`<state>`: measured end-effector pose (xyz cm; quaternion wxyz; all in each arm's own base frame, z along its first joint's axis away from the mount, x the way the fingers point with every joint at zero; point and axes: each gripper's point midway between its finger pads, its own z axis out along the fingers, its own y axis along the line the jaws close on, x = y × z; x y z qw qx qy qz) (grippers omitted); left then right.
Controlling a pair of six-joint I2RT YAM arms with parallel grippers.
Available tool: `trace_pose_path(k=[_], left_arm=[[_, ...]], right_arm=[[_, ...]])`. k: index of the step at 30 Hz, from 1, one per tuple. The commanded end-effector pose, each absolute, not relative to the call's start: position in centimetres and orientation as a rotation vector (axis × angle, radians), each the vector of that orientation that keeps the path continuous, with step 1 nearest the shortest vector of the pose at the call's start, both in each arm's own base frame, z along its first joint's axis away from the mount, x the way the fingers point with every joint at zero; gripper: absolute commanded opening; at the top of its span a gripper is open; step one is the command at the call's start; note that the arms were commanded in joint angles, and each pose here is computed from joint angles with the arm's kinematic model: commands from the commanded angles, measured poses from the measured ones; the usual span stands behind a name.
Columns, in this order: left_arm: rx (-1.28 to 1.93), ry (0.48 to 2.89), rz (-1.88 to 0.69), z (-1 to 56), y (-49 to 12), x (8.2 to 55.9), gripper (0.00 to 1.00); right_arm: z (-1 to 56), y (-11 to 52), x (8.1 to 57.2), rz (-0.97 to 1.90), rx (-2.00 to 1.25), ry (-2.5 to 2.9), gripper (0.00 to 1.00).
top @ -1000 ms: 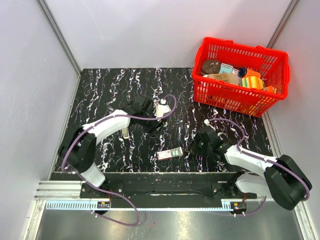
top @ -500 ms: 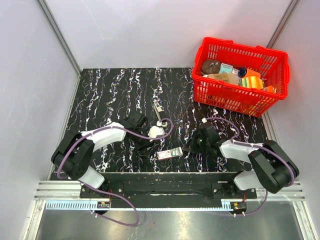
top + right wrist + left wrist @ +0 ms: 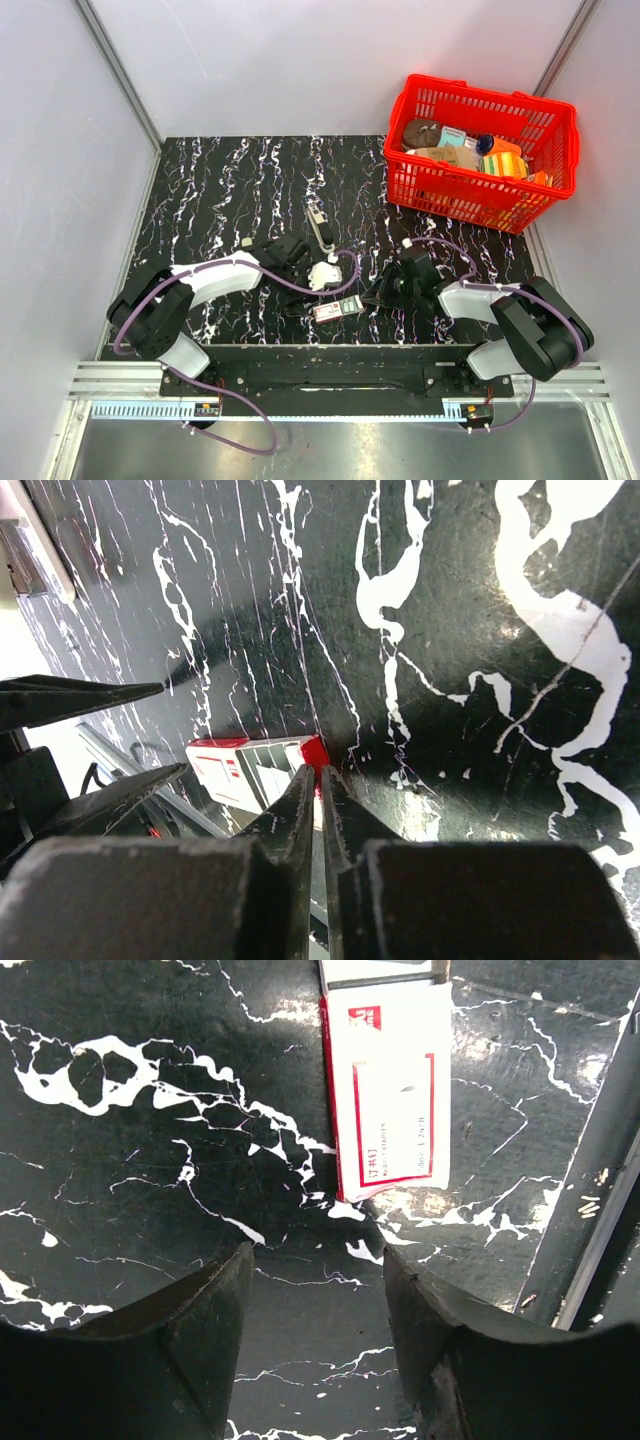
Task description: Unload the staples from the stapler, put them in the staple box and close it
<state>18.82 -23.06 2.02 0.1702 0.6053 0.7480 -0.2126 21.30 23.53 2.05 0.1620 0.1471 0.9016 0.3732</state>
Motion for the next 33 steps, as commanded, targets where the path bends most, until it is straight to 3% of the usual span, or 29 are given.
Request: trace_pose_path(k=[1, 33], left_arm=[[1.729, 2.089, -0.558, 2.4, -22.8, 19.3, 0.59], [1.832, 2.068, -0.431, 1.3, -25.4, 19.2, 0.59]], right_arm=[[2.3, 23.5, 21.1, 1.107, 0.427, 2.556, 0.1], [2.8, 24.4, 20.4, 1.219, 0.441, 2.54, 0.06]])
